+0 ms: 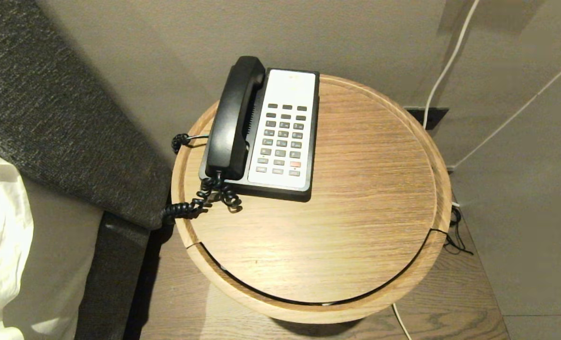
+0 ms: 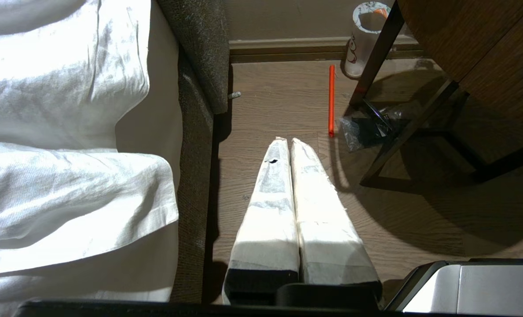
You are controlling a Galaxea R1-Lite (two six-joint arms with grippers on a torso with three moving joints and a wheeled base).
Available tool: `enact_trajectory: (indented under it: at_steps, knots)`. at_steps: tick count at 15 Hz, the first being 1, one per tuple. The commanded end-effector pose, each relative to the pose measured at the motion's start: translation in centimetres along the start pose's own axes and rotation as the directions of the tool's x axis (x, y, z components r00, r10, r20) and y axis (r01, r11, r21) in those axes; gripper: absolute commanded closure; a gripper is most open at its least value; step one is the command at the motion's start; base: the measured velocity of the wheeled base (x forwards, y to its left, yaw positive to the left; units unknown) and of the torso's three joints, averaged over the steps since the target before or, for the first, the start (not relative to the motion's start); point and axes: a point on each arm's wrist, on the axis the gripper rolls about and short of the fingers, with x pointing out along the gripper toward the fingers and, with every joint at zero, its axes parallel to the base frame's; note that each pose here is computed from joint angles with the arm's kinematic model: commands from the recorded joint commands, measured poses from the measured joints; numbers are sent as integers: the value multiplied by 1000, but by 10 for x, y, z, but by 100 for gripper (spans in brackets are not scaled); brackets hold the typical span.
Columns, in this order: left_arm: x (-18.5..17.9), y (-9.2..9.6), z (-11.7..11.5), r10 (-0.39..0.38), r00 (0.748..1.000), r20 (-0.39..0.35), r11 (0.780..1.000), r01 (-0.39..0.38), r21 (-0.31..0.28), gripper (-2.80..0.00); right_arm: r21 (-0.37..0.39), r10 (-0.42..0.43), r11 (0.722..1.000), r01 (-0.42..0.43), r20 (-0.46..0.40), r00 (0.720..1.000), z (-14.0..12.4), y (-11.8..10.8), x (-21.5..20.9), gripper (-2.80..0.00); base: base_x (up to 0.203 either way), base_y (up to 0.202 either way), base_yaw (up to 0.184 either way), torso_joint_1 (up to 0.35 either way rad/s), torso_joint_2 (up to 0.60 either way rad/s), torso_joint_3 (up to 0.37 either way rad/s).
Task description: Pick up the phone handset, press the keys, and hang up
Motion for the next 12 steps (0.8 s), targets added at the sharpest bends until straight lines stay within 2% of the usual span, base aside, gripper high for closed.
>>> enact_trajectory:
  at_steps: [1,6,12]
  knots:
    - [0,0,0,-1,1000,-1,1000,1,6,0,-1,1,1000,-1,-3,1000,0,0,0,0,0,0,0,0,0,0]
    - [0,0,0,-1,1000,0,1000,1,1,0,0,1,1000,-1,-3,1000,0,0,0,0,0,0,0,0,-1,24]
    - [0,0,-1,-2,1000,-5,1000,2,-5,0,-1,1,1000,-1,-3,1000,0,0,0,0,0,0,0,2,-1,194]
